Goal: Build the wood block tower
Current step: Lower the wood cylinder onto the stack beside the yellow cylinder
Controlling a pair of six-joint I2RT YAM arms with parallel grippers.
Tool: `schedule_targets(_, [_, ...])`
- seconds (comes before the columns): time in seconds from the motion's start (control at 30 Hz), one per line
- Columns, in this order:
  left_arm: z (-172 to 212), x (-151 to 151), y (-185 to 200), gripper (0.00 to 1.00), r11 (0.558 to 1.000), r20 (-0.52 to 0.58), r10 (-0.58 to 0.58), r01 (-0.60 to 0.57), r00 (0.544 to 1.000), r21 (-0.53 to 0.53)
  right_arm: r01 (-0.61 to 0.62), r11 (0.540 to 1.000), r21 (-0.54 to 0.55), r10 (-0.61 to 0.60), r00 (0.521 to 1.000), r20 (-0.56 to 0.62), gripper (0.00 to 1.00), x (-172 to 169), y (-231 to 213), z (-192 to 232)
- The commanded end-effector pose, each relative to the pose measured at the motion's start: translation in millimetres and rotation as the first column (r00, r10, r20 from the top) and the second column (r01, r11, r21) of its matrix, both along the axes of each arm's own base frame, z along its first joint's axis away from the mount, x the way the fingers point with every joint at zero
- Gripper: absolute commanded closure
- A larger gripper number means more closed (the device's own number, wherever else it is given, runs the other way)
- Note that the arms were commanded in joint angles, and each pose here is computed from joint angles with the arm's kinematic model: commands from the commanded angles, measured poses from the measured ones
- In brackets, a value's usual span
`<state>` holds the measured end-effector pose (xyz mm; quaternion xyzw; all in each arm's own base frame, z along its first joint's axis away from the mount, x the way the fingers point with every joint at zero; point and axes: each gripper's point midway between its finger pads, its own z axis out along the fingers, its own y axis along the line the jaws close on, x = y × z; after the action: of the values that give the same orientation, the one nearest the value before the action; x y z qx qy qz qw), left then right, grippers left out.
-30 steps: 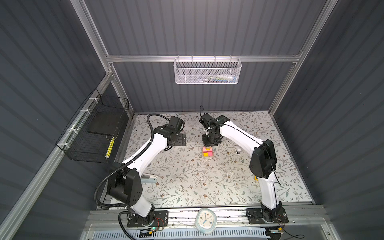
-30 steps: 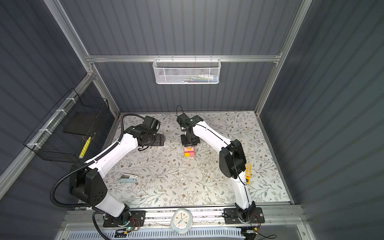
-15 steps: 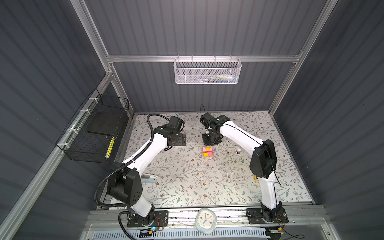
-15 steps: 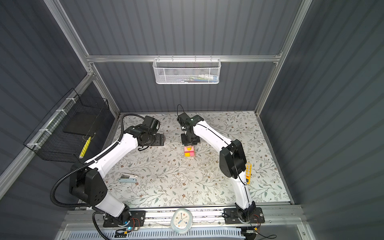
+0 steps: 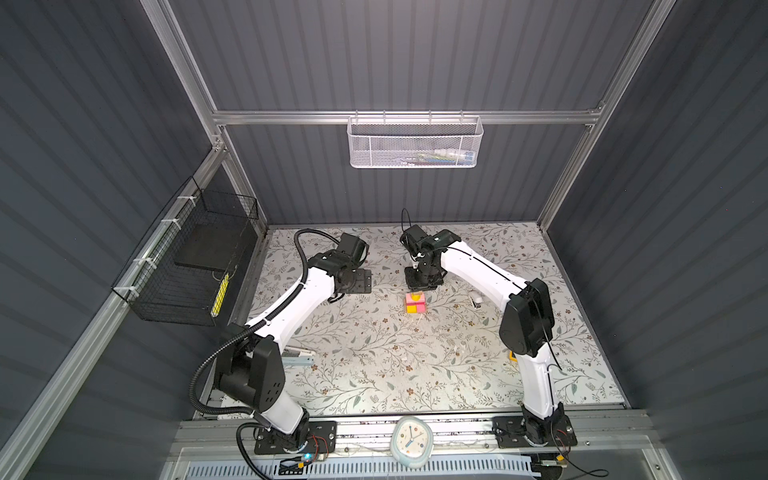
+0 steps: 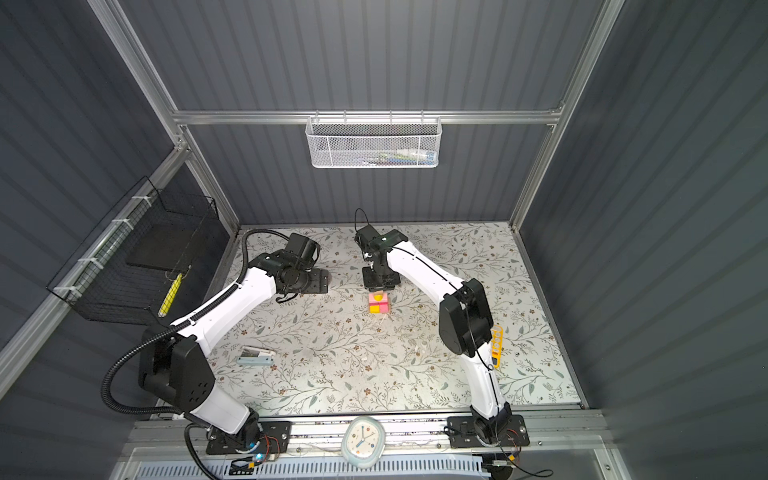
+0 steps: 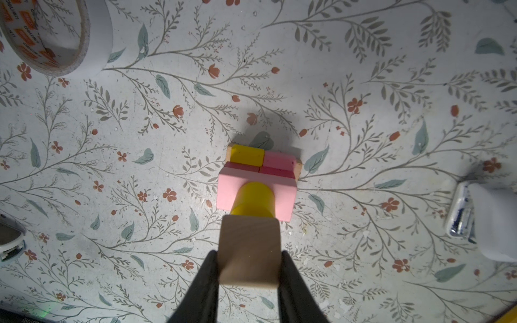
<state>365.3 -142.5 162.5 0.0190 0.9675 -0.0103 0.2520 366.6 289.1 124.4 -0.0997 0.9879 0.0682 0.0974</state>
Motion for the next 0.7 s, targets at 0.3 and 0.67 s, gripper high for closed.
schedule_targets(0.3, [-8.5, -1.6, 4.9, 0.08, 1.000, -0.029, 0.000, 0.001, 1.000, 0.006, 0.025, 1.000, -0.012, -0.024, 1.000, 0.006, 0.71, 9.3, 1.1, -8.0])
schedule_targets(0.67, [-10.0, -2.1, 4.8, 0.08, 1.000, -0.033, -0.001, 0.001, 0.999, 0.002, 0.031, 0.999, -0.031, -0.031, 1.000, 0.006, 0.68, 8.6, -3.0, -9.5])
